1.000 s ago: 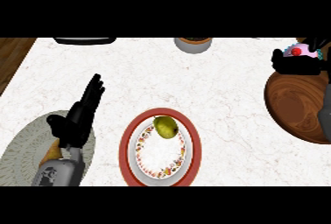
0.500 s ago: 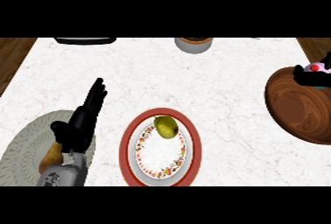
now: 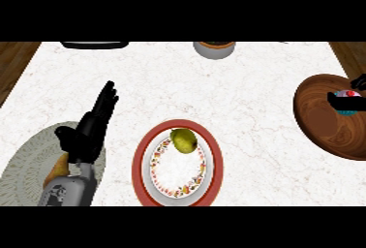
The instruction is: Pick the cupcake from the plate and place it in the bowl
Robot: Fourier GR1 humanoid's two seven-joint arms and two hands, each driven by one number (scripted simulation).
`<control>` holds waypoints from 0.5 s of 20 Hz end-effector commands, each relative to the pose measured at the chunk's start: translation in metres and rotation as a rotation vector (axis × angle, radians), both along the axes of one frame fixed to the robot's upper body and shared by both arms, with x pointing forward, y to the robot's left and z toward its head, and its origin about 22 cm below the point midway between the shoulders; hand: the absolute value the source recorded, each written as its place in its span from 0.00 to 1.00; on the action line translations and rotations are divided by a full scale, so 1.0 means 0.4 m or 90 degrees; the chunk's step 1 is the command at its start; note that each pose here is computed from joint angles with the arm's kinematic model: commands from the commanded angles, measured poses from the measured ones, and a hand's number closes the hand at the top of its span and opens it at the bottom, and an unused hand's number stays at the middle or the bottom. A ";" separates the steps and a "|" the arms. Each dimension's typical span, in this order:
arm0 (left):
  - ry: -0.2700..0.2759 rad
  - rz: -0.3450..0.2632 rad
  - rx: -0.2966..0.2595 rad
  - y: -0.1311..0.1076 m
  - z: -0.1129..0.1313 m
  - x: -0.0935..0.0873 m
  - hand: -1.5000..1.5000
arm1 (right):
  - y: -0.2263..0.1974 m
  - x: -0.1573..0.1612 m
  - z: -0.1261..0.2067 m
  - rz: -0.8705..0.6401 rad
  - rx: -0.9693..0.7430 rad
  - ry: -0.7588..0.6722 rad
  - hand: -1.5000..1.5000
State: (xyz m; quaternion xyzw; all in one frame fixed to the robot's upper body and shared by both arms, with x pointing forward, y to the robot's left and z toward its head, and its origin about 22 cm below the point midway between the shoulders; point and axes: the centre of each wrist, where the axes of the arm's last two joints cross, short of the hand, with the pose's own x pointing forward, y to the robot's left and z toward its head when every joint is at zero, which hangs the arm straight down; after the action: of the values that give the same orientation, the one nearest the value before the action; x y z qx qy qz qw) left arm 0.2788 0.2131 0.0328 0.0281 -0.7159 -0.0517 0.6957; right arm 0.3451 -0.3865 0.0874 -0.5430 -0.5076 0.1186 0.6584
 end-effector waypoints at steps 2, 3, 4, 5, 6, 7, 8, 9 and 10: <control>0.003 0.008 0.005 -0.003 -0.003 -0.006 0.50 | -0.048 -0.026 -0.085 0.066 0.103 0.018 0.00; 0.003 -0.003 0.002 0.034 -0.024 -0.009 0.50 | -0.056 -0.020 -0.074 0.094 0.107 0.013 0.00; -0.014 0.004 -0.008 0.029 0.003 0.002 0.50 | -0.084 -0.023 -0.054 0.097 0.112 -0.018 0.00; -0.001 0.004 0.001 0.018 0.005 0.008 0.50 | -0.082 -0.044 -0.080 0.106 0.121 -0.043 0.00; -0.007 -0.004 -0.003 0.006 -0.006 -0.017 0.50 | -0.030 0.014 -0.067 0.107 0.122 -0.071 0.00; 0.006 0.003 -0.008 0.021 0.011 -0.017 0.50 | -0.096 -0.039 -0.044 0.113 0.138 -0.099 0.00; 0.000 -0.004 0.007 0.020 -0.020 -0.009 0.50 | -0.086 -0.023 -0.063 0.113 0.139 -0.130 0.00; -0.006 0.002 0.002 0.041 -0.035 -0.037 0.50 | -0.076 -0.024 -0.049 0.108 0.138 -0.161 0.00; -0.006 0.018 0.004 0.007 0.035 -0.007 0.50 | -0.080 -0.050 -0.028 0.111 0.130 -0.193 0.00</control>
State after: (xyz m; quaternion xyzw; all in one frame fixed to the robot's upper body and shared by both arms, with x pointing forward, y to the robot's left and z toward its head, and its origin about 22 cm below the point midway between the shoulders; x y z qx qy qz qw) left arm 0.2737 0.2207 0.0320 0.0313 -0.7172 -0.0500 0.6944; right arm 0.3347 -0.4142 0.0682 -0.4446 -0.6086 0.0771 0.6527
